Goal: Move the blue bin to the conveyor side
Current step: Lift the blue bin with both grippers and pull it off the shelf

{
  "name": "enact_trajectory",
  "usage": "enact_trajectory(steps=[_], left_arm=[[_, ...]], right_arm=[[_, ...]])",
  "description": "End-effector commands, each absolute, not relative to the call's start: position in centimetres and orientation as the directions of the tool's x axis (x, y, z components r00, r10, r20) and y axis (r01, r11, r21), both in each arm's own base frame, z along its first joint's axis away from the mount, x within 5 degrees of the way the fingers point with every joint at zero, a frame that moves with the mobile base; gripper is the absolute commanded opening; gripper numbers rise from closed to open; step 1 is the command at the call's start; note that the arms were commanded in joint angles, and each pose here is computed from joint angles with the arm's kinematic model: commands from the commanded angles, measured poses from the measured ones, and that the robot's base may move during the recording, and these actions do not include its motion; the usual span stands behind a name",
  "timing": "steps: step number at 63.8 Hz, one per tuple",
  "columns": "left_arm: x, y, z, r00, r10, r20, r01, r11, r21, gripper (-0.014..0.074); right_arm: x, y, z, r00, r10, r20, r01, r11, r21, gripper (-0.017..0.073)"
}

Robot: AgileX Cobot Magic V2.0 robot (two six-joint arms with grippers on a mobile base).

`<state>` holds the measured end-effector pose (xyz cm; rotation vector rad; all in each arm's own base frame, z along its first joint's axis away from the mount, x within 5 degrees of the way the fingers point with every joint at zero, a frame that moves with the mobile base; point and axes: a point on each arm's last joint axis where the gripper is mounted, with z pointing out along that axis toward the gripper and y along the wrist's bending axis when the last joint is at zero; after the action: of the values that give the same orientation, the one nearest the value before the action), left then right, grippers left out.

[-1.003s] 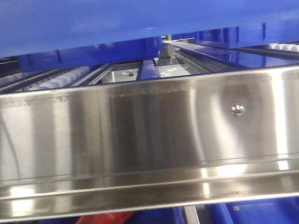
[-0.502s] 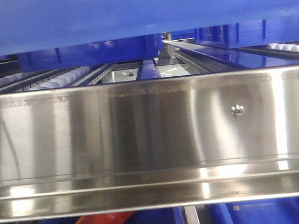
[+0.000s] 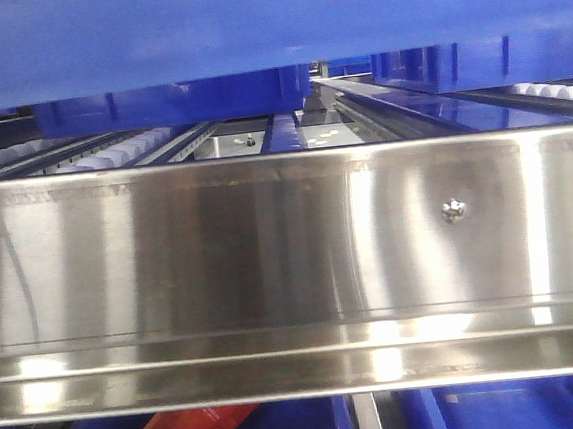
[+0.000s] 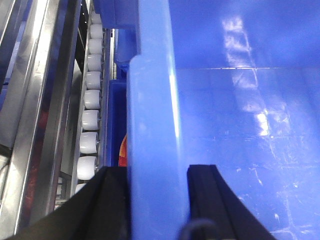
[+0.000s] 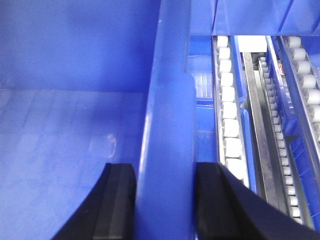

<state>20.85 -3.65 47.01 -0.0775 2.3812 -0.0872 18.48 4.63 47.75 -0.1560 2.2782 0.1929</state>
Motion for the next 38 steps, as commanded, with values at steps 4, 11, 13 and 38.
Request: enact_trajectory(steps=[4, 11, 13, 38], left_arm=[[20.41, -3.68, 48.35, -0.646, -0.083, -0.759, -0.007, 0.995, -0.104, -0.0018], [20.41, -3.68, 48.35, -0.646, -0.083, -0.759, -0.007, 0.995, -0.104, -0.0018], [20.41, -3.68, 48.35, -0.646, -0.083, -0.759, -0.007, 0.995, -0.104, -0.0018], [20.41, -3.68, 48.35, -0.646, -0.083, -0.759, -0.007, 0.995, -0.104, -0.0018]], right_arm=[[18.09, 4.41, 49.34, -0.539, -0.041, -0.841, -0.190, 0.979, 0.074, -0.0088], [18.09, 4.41, 49.34, -0.539, -0.041, -0.841, -0.190, 0.979, 0.074, -0.0088], [18.09, 4.41, 49.34, -0.539, -0.041, -0.841, -0.190, 0.979, 0.074, -0.0088], [18.16, 4.42, 49.31, -0.540, -0.041, -0.841, -0.190, 0.979, 0.074, -0.0088]])
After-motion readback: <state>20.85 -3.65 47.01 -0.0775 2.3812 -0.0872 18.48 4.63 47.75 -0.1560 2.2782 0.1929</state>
